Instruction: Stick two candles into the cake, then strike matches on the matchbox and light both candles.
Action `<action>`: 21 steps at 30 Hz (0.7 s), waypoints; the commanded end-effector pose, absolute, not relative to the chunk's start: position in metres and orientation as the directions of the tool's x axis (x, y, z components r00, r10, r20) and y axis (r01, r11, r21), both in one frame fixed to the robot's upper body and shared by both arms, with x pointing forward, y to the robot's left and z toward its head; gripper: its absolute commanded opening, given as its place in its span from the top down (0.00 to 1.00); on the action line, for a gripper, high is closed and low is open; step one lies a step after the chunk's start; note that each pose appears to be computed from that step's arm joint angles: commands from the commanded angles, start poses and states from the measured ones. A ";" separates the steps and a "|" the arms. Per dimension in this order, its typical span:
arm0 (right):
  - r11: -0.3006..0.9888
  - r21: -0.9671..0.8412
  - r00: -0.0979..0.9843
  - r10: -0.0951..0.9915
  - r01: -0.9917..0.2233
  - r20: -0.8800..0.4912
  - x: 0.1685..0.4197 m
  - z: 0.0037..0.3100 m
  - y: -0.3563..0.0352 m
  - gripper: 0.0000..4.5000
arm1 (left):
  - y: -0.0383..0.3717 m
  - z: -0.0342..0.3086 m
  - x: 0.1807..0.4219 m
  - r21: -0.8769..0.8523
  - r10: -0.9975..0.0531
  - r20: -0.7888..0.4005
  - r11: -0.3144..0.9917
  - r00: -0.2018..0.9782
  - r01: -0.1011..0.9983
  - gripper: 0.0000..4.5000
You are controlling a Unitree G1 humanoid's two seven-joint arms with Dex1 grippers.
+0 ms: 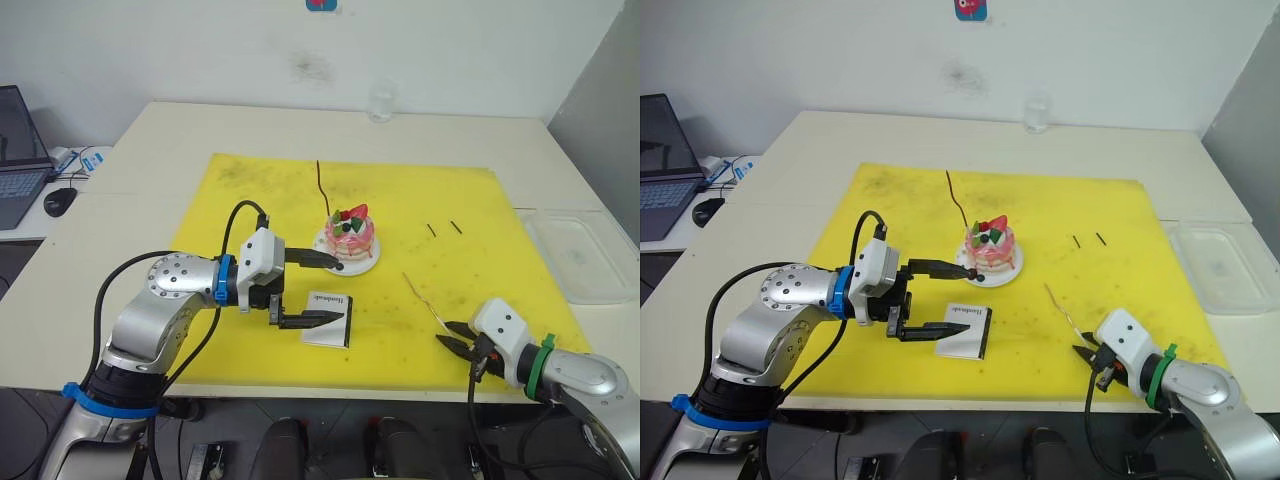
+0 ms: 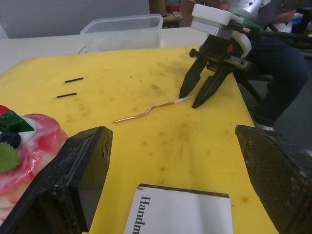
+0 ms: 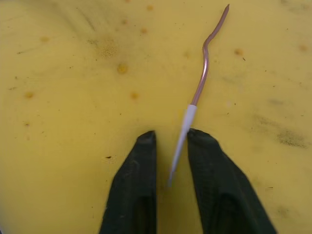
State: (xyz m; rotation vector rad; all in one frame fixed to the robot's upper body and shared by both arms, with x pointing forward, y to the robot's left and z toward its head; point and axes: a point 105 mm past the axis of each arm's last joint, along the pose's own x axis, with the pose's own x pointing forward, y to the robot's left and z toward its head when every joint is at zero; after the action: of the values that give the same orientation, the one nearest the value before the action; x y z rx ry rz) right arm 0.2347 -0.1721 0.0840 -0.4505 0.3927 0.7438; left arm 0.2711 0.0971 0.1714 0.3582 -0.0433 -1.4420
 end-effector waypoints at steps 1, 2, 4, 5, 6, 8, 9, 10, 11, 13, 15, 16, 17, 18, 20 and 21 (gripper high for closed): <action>0.683 -0.311 0.729 0.485 -0.661 -0.484 0.242 0.094 -0.189 0.99 | 0.094 0.176 0.271 0.296 -0.978 -0.165 0.078 0.132 0.952 0.00; 0.692 -0.313 0.736 0.475 -0.651 -0.482 0.243 0.096 -0.194 0.99 | 0.093 0.177 0.270 0.297 -0.979 -0.161 0.072 0.125 0.952 0.00; 0.699 -0.315 0.744 0.468 -0.642 -0.478 0.245 0.103 -0.202 0.99 | 0.090 0.178 0.267 0.296 -0.983 -0.155 0.053 0.103 0.954 0.00; 0.700 -0.316 0.745 0.467 -0.641 -0.477 0.246 0.107 -0.207 0.99 | 0.088 0.178 0.266 0.298 -0.984 -0.155 0.039 0.089 0.954 0.00; 0.697 -0.320 0.744 0.466 -0.642 -0.478 0.246 0.112 -0.214 0.99 | 0.087 0.179 0.264 0.301 -0.985 -0.156 0.023 0.073 0.953 0.00; 0.688 -0.329 0.740 0.463 -0.647 -0.487 0.245 0.120 -0.228 0.99 | 0.084 0.182 0.262 0.308 -0.987 -0.157 -0.006 0.044 0.951 0.00; 0.677 -0.338 0.734 0.458 -0.653 -0.501 0.244 0.124 -0.237 0.99 | 0.082 0.184 0.261 0.311 -0.987 -0.157 -0.023 0.027 0.950 0.00; 0.664 -0.347 0.726 0.454 -0.662 -0.517 0.242 0.128 -0.247 0.99 | 0.080 0.186 0.260 0.312 -0.987 -0.158 -0.045 0.005 0.949 0.00; 0.651 -0.343 0.710 0.456 -0.677 -0.537 0.238 0.130 -0.257 0.99 | 0.079 0.187 0.259 0.316 -0.987 -0.160 -0.065 -0.015 0.947 0.00; 0.593 -0.344 0.657 0.460 -0.728 -0.597 0.226 0.131 -0.275 0.99 | 0.075 0.189 0.257 0.317 -0.986 -0.159 -0.096 -0.047 0.944 0.00; 0.557 -0.339 0.614 0.434 -0.758 -0.660 0.214 0.129 -0.297 0.99 | 0.072 0.189 0.256 0.312 -0.984 -0.161 -0.125 -0.077 0.942 0.00; 0.549 -0.336 0.602 0.424 -0.765 -0.677 0.210 0.129 -0.305 0.99 | 0.070 0.188 0.255 0.311 -0.983 -0.163 -0.134 -0.086 0.941 0.00; 0.544 -0.330 0.583 0.396 -0.771 -0.709 0.206 0.128 -0.320 0.99 | 0.070 0.186 0.253 0.306 -0.981 -0.165 -0.148 -0.101 0.940 0.00; 0.540 -0.325 0.569 0.379 -0.776 -0.730 0.204 0.128 -0.330 0.99 | 0.069 0.184 0.252 0.302 -0.980 -0.166 -0.158 -0.111 0.940 0.00; 0.531 -0.325 0.555 0.360 -0.783 -0.750 0.203 0.126 -0.341 0.99 | 0.068 0.182 0.250 0.299 -0.979 -0.164 -0.164 -0.119 0.940 0.00; 0.532 -0.323 0.554 0.360 -0.783 -0.751 0.204 0.124 -0.342 0.99 | 0.068 0.181 0.250 0.298 -0.980 -0.162 -0.164 -0.119 0.940 0.00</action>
State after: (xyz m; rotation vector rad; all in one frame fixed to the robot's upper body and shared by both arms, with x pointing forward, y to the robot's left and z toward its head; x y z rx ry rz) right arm 0.2004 -0.3406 0.1161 -0.6671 0.6995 0.7341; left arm 0.2544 0.0703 0.1793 0.3645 -0.1110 -1.6756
